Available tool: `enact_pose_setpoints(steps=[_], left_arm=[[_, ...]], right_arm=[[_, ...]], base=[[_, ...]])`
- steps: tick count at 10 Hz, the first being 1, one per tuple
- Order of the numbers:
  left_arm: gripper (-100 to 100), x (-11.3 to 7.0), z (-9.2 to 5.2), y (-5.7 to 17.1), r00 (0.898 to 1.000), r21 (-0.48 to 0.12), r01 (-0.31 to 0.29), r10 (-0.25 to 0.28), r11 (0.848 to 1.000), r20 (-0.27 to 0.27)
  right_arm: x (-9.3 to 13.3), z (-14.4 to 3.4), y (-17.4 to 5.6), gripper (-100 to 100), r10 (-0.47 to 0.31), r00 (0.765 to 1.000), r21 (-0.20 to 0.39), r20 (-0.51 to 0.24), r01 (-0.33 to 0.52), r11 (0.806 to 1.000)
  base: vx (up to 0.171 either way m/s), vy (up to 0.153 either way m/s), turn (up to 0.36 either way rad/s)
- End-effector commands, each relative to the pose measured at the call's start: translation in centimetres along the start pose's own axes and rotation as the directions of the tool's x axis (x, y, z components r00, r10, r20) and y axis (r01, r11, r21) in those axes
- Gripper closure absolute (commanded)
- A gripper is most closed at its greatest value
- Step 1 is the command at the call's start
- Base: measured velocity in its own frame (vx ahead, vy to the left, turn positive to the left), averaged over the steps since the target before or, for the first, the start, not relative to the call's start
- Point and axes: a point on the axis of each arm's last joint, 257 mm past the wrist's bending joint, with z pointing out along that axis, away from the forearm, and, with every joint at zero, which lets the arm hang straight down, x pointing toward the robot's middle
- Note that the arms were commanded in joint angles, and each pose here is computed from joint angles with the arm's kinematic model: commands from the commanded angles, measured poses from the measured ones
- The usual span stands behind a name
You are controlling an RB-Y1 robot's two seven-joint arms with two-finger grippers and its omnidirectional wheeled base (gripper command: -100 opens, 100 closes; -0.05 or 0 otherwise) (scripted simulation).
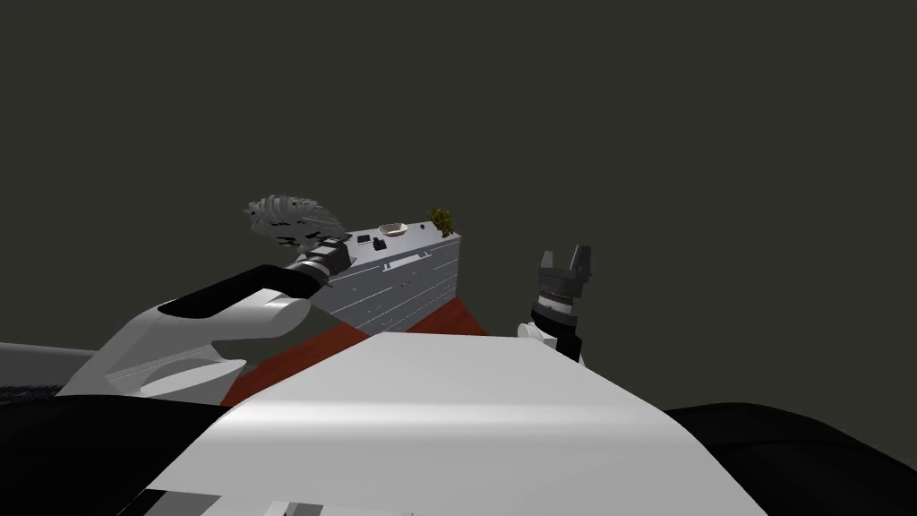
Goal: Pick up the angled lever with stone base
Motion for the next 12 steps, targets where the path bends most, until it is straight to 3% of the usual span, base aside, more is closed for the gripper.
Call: enact_pose_setpoints(steps=[1,7,12], left_arm=[[-100,-0.1,0.0,0.7,1.0,-0.029,-0.001,0.001,1.0,0.001],[-100,-1.4,-0.3,2.1,1.0,-0.141,-0.018,0.018,0.99,0.002],[-100,-2.6,-0.8,3.0,0.999,-0.236,-0.037,0.038,0.971,0.001]], right_arm=[[0.0,0.0,0.0,0,0.0,1.0,0.0,0.0,0.0,1.0],[0.0,0.0,0.0,0,0.0,1.0,0.0,0.0,0.0,1.0],[0.0,0.0,0.0,0,0.0,1.0,0.0,0.0,0.0,1.0]], base=[[0.011,-0.016,0.017],[0.025,-0.019,-0.062],[0.034,-0.015,-0.071]])
